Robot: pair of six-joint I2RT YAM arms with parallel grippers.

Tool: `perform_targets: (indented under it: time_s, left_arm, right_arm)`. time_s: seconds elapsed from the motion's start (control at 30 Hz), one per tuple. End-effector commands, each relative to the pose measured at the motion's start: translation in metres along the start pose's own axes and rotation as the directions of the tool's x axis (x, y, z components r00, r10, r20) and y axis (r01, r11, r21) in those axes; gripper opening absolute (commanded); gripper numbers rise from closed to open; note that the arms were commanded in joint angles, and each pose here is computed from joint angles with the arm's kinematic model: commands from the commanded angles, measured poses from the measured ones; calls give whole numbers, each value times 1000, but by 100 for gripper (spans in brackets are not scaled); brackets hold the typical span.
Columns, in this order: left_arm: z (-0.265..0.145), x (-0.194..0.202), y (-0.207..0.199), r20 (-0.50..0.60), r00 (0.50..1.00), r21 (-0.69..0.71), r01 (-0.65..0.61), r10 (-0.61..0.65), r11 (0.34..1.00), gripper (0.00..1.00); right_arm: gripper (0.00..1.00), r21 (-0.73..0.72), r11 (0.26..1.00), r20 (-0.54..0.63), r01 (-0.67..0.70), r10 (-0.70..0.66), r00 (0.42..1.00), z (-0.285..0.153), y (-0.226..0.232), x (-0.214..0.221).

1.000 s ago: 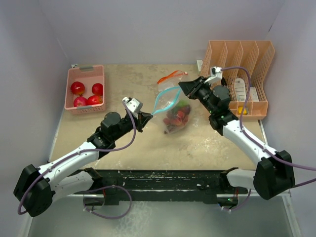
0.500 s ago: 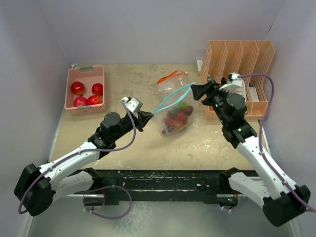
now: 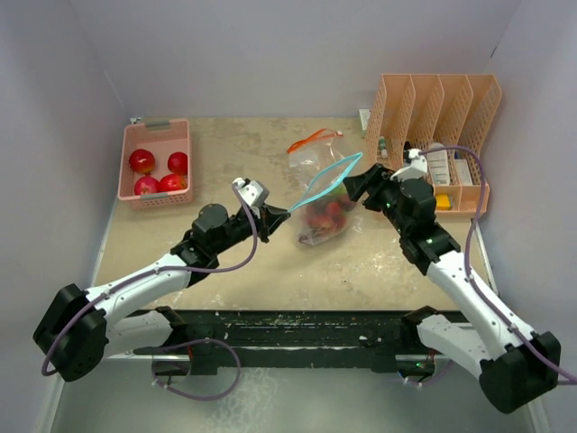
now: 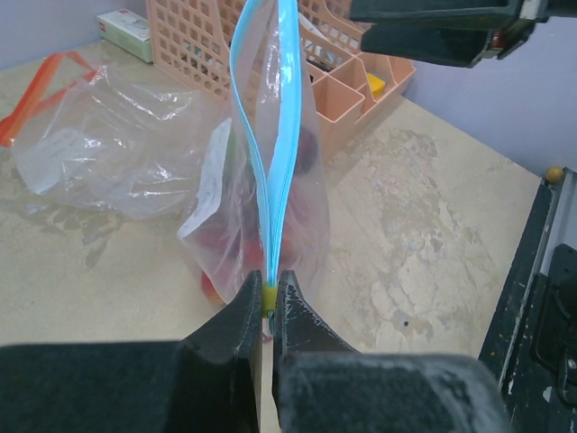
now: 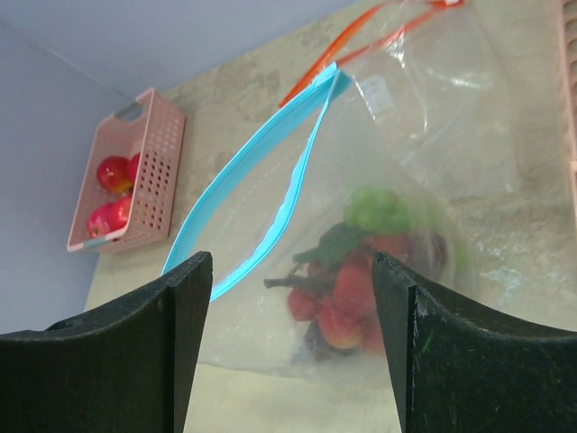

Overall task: Open the zip-top bag and remove the fake food
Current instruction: Open the zipper of the food storage bag at the center of the board.

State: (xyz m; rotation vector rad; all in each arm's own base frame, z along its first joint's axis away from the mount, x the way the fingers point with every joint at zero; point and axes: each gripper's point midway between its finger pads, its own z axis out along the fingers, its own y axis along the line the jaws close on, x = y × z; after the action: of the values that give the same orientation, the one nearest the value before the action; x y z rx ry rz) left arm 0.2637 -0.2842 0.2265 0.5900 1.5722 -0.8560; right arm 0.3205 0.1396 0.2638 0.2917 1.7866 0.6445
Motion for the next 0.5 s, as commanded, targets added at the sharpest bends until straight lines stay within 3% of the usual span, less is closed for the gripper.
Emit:
perform_targets:
  time_s: [0.0,0.07,0.17,0.47]
  left_arm:
    - [5,-9,-13,41,999,61,-13,11,998,0]
    - [6,-8,-13,39,999,59,-20,18,998,0]
    - [7,-8,-14,41,999,60,-33,31,998,1]
    - [7,-6,-18,41,998,66,-47,45,997,1]
  right_arm:
    - [73,-119,991,-14,-60,59,998,14,27,2]
    - [71,-123,989,-21,-80,78,997,19,28,6]
    - [59,-124,987,-34,-98,95,995,25,29,11]
    - [54,-143,979,-93,-146,133,987,42,32,32]
